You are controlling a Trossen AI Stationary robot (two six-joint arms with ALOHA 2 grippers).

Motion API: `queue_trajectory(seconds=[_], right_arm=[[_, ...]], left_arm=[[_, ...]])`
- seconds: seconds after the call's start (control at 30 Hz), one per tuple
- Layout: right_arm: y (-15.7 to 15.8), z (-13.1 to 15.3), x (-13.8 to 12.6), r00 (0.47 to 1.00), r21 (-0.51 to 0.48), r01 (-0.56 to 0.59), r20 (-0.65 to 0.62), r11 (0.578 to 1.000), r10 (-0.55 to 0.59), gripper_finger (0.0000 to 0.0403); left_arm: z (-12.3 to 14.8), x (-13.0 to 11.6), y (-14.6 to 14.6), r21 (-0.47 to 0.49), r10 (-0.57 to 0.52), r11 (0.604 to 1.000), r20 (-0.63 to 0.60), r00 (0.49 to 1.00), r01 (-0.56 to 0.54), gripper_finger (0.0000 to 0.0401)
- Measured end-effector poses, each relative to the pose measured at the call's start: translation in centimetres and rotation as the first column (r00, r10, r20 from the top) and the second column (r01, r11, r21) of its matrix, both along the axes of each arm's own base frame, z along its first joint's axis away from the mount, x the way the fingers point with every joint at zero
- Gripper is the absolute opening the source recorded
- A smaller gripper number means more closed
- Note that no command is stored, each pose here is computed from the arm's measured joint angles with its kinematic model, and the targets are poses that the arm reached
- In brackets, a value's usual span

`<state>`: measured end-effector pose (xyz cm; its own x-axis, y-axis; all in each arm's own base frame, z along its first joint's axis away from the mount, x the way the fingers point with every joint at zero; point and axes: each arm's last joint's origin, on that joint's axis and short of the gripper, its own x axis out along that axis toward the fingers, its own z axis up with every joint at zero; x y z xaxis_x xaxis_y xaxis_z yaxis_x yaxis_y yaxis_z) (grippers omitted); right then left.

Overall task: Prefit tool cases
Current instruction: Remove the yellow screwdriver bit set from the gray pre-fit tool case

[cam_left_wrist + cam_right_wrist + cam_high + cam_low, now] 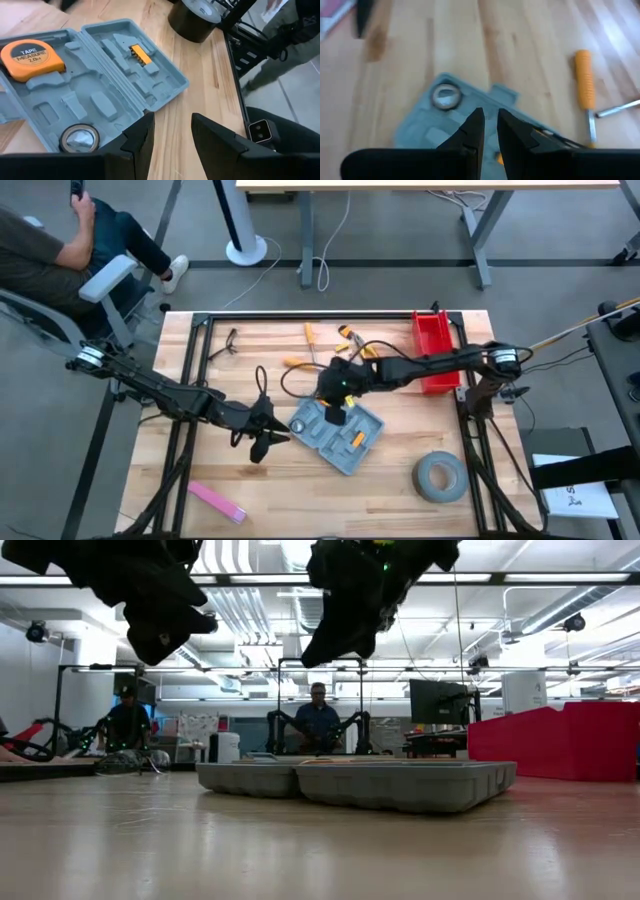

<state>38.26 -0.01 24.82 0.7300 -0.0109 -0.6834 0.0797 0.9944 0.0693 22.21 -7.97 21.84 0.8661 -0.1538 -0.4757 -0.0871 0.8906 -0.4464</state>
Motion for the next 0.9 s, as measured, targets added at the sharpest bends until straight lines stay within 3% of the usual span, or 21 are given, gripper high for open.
queue_trajectory(seconds=[0.27, 0.5, 0.9], right_arm=[[4.5, 0.0, -0.3, 0.997, 0.012, -0.082, -0.003, 0.997, 0.082, 0.0034], [8.5, -0.2, -1.1, 0.991, 0.025, -0.135, -0.023, 0.991, 0.135, 0.0035], [12.2, -1.7, -4.2, 0.963, -0.021, -0.109, -0.250, 0.994, 0.100, 0.0063]], left_arm=[[0.1, 0.4, -0.1, -0.002, -0.004, 1.000, -0.009, 1.000, 0.004, 0.0137], [-0.4, 2.2, -1.1, 0.049, -0.113, 0.992, -0.065, 0.992, 0.116, 0.0137], [-0.8, 5.1, -1.8, 0.108, -0.134, 0.982, -0.175, 0.976, 0.154, 0.0137]])
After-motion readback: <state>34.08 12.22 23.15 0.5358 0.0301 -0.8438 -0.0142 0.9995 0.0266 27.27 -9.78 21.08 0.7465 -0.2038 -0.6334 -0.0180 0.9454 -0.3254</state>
